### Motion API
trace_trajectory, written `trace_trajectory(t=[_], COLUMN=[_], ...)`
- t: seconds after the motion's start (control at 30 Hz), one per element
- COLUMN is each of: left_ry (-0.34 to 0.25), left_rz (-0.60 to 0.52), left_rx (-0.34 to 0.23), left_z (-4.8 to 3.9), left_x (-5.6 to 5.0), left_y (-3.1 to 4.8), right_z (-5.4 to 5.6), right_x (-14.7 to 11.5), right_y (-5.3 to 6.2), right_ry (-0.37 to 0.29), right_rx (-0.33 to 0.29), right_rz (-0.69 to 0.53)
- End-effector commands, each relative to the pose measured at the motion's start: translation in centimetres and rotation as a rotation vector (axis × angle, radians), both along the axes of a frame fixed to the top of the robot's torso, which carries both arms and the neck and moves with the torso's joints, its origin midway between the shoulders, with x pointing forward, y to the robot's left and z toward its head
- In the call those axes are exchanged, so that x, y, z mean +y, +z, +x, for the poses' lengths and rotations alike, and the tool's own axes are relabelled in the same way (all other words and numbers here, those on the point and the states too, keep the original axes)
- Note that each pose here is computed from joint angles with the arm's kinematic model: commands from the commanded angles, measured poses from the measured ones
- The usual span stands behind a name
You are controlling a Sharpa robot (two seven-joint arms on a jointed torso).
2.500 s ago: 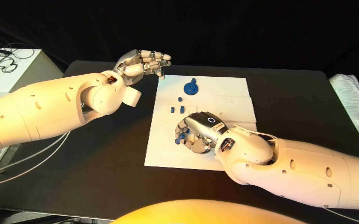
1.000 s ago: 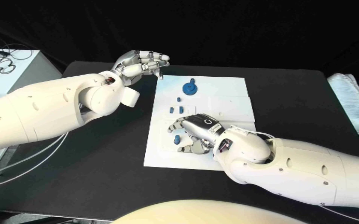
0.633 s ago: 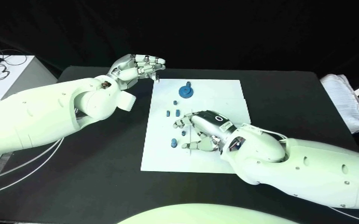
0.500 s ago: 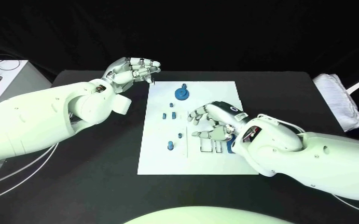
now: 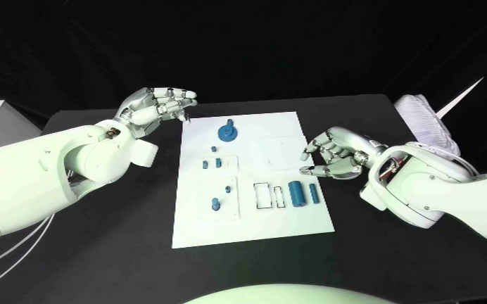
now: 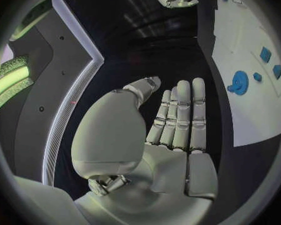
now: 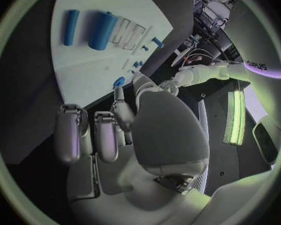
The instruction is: Assemble the parts on the task board
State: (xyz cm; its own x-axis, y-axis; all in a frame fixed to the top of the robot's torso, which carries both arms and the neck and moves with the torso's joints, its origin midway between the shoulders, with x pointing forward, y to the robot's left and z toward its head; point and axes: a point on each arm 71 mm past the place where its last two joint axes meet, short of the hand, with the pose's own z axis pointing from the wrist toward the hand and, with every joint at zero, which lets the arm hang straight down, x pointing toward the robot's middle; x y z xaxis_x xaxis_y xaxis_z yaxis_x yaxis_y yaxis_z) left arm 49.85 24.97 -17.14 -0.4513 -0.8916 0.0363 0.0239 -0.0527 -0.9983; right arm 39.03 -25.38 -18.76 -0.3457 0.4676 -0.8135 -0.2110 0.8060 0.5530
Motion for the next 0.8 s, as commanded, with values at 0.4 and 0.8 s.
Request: trace_trajectory(t=[0.4, 0.8], left_ry=[-0.023, -0.027], left_rz=[-0.016, -0.018], left_rx=[0.012, 0.013], left_z=[-0.52, -0.71], left_x=[-0.3, -0.3], left_y=[-0.48, -0.51], right_z=[-2.2, -2.2], right_x=[-1.9, 0.1], right_y=[-2.8, -5.0], right_ry=[-0.095, -0.092], right_rx=[0.092, 0.098], right_rz=[-0.197, -0.226])
